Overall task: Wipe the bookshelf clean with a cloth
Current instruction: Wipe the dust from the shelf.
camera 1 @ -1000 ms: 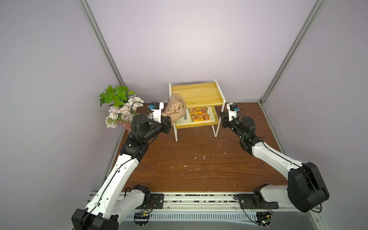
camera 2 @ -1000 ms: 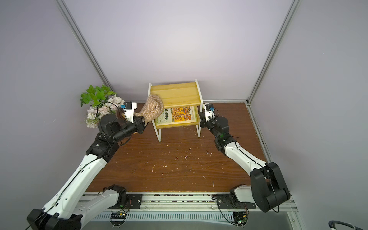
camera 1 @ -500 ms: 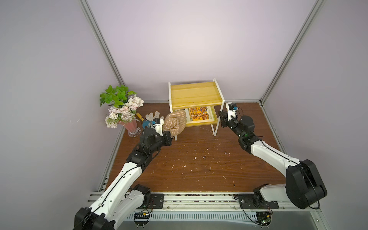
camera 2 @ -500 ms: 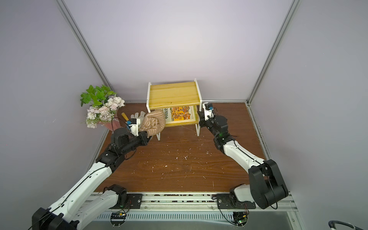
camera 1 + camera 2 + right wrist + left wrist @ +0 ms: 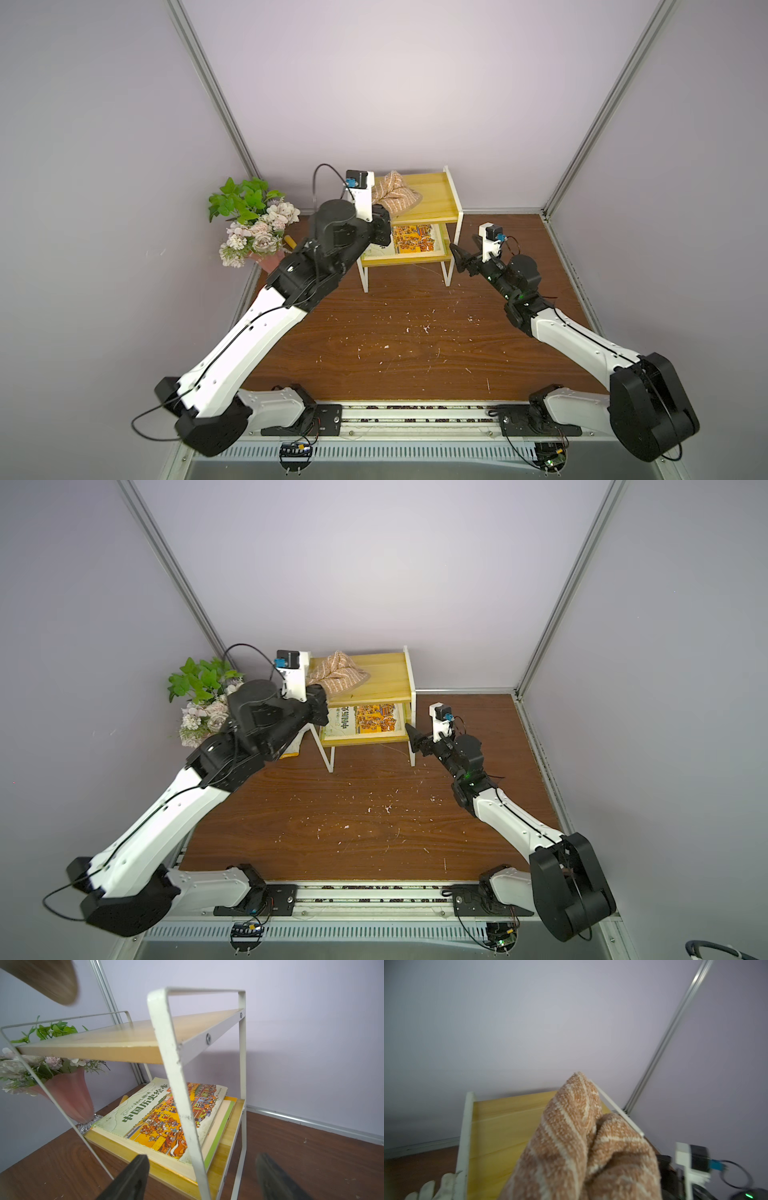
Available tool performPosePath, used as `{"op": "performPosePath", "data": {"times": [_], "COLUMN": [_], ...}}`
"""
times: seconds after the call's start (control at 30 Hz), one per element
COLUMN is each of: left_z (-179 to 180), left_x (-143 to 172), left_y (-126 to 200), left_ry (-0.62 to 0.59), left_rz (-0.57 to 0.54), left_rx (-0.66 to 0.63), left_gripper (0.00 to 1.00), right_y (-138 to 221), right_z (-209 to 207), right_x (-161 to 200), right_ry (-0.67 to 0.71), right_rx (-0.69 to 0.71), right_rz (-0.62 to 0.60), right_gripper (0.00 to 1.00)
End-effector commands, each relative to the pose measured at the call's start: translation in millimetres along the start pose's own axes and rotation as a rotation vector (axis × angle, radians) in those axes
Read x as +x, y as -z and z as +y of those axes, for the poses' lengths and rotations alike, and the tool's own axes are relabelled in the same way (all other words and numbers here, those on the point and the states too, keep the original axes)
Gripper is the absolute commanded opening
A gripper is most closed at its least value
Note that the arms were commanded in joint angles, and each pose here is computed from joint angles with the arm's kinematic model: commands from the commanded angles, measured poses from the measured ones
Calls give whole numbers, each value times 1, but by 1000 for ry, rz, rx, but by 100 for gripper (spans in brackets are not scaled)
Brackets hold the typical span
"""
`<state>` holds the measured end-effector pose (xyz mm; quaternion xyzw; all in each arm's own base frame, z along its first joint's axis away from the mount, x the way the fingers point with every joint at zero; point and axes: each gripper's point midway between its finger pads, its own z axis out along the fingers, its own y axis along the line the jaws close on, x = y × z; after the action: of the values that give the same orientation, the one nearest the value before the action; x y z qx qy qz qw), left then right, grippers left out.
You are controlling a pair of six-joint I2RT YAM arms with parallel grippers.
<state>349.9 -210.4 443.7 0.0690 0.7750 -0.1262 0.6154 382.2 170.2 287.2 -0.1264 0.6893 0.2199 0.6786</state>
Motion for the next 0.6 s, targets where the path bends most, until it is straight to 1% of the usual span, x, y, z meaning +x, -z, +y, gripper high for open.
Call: {"op": "performPosePath", "data": {"times": [0.0, 0.1, 0.13, 0.2, 0.27, 0.33, 0.4, 0.47, 0.5, 0.57], "left_z": [50, 68, 73, 73, 70, 70, 70, 60, 54, 41], "left_x": [31, 36, 37, 42, 50, 53, 54, 53, 53, 57], "left_y": [0, 5, 6, 3, -9, -23, -42, -53, -53, -41], "left_ry": [-173, -191, -192, -206, -240, -288, -311, -309, -297, -266], "left_rz": [141, 159, 159, 172, 201, 219, 247, 257, 257, 248], "left_rx": [-345, -465, -498, -507, -515, -553, -548, -515, -494, -444], "left_gripper": [1, 1, 0, 1, 1, 1, 0, 0, 0, 0], "right_y": [9, 13, 13, 14, 12, 6, -5, -16, -19, -22], "right_z": [-9, -16, -18, -20, -21, -20, -13, -10, -8, -5], "right_x": [-11, -11, -11, -14, -17, -19, -18, -16, -16, -17], "right_ry": [15, 24, 23, 23, 24, 22, 35, 29, 20, 8], "right_rx": [67, 108, 118, 134, 141, 129, 80, 54, 42, 25], "right_rz": [-38, -38, -37, -46, -63, -70, -59, -47, -40, -41], "right_gripper": [90, 98, 99, 99, 99, 99, 99, 99, 98, 98]}}
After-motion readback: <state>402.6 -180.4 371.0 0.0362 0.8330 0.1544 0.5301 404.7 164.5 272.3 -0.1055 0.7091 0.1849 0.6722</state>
